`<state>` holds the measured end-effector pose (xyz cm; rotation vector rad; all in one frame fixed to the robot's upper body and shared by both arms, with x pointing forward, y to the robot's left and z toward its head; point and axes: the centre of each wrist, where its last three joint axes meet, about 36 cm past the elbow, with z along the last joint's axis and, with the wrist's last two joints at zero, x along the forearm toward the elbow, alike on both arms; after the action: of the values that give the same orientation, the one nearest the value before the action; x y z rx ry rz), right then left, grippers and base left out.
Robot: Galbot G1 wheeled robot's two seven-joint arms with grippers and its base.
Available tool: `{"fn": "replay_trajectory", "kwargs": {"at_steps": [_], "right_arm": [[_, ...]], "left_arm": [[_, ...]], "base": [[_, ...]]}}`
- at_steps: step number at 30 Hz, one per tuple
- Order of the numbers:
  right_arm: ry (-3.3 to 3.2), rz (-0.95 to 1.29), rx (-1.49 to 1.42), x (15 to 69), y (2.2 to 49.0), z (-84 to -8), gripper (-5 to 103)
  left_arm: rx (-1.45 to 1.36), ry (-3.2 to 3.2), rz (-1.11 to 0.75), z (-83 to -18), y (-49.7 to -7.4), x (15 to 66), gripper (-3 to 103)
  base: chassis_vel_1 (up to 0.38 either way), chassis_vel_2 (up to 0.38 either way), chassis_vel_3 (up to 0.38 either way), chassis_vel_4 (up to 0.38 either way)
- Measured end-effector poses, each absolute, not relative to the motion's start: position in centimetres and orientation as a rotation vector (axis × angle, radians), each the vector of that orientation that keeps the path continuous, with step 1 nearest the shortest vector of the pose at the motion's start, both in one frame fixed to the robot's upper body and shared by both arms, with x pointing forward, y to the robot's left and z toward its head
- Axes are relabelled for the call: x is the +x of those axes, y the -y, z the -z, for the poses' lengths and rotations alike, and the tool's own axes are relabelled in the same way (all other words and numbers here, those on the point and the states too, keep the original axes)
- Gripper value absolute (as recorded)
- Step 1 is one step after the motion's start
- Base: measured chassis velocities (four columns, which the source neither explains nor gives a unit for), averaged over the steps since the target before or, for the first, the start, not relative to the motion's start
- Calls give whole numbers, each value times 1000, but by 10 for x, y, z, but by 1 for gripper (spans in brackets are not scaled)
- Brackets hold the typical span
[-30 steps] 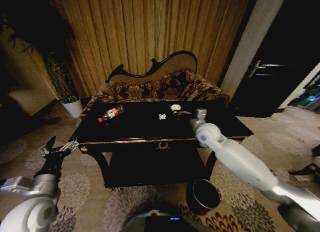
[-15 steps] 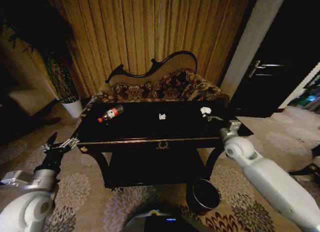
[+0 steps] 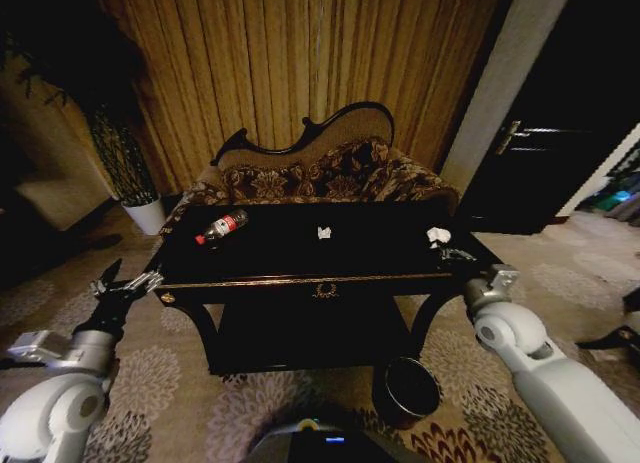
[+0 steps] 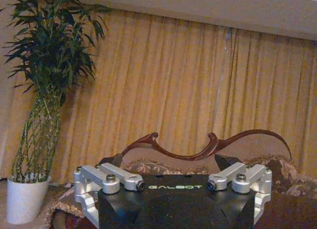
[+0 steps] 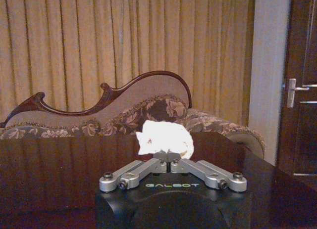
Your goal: Move to the front of the table and place the trash on the table into the trash bin.
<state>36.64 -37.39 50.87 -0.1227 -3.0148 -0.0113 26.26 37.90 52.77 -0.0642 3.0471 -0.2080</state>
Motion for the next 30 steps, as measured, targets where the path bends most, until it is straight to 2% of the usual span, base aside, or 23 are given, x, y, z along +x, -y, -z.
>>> {"fn": "replay_trajectory", "kwargs": {"at_steps": [8,20,30], "right_arm": [[3006,37,-129,359,371,-507,0],[2991,54,-143,357,371,-498,0],[2931,65,-98,360,358,-444,0]], "left_arm": [[-66,-3054,208,-527,-379,261,100],[-71,-3054,213,-526,-378,260,100],[-87,-3052,210,-526,-380,258,100]], "base": [[44,-51,-50,49],[143,-135,-143,146],[86,-87,-68,82]]}}
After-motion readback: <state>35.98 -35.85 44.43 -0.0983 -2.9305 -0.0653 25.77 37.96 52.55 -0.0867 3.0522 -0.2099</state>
